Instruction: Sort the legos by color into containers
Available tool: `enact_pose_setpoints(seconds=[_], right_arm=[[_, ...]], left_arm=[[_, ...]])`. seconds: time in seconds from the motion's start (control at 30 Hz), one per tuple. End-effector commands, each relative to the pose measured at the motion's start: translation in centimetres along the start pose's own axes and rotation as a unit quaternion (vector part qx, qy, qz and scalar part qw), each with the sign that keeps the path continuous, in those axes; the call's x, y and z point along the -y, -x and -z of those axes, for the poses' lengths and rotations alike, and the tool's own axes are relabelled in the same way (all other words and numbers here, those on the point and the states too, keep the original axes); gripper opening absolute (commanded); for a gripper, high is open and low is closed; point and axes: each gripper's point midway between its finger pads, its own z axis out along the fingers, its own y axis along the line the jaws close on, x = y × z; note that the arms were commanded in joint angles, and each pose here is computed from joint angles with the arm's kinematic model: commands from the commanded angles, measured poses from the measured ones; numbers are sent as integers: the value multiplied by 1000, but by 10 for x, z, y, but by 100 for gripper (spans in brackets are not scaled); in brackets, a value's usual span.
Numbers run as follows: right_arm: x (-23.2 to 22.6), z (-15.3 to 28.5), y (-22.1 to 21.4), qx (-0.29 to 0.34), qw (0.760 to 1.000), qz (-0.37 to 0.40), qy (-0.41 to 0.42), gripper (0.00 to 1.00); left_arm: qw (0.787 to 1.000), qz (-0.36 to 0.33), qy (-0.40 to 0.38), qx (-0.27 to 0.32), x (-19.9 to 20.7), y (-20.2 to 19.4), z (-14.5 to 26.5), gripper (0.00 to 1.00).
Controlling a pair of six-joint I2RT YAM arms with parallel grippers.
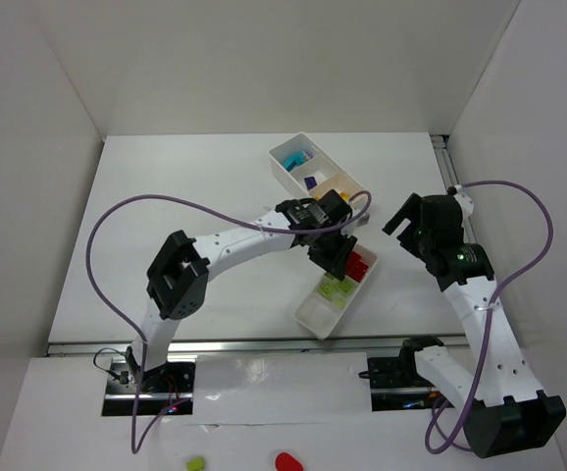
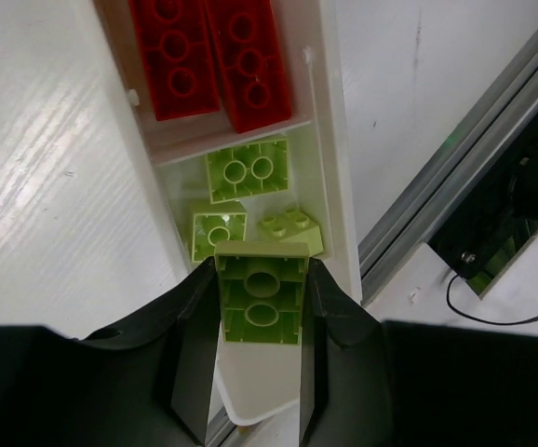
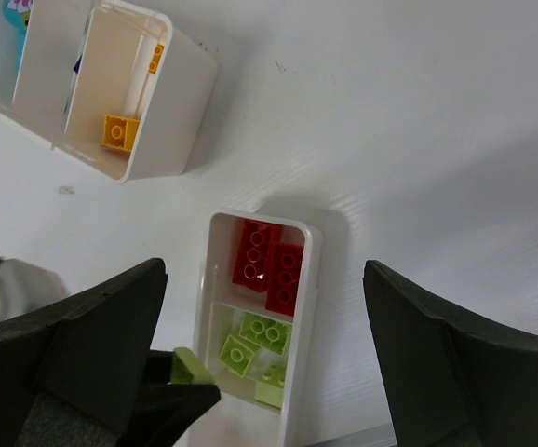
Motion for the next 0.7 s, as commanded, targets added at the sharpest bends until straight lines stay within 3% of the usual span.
enact_pose_setpoints(seconds=[0.0,0.07,0.1,0.2,0.27,0.33,0.5,0.67], right_arm=[[-4,10,14,27,1000,0,11,93],[-4,10,14,27,1000,0,11,93],[-4,10,14,27,1000,0,11,93],[-3,10,12,24,1000,1,8,93],[-2,10,13,27,1000,1,4,93],[-2,10,13,27,1000,1,4,93],[0,10,14,30,1000,1,0,93],[3,15,26,51,999,-6,-16,100]], left_arm=[[1000,-8,-4,-12,3,1,-9,15],[1000,-10,-5,-18,7,-1,-11,22],[1000,-9,-3,-24,4,-4,-17,32],[999,-11,-4,-30,7,-8,-21,44],[999,-11,-4,-30,7,-7,-23,64],[999,-15,-6,-32,11,-9,-24,73],[1000,-20,7,-10,15,5,2,76],[998,-40,17,37,26,27,54,80]])
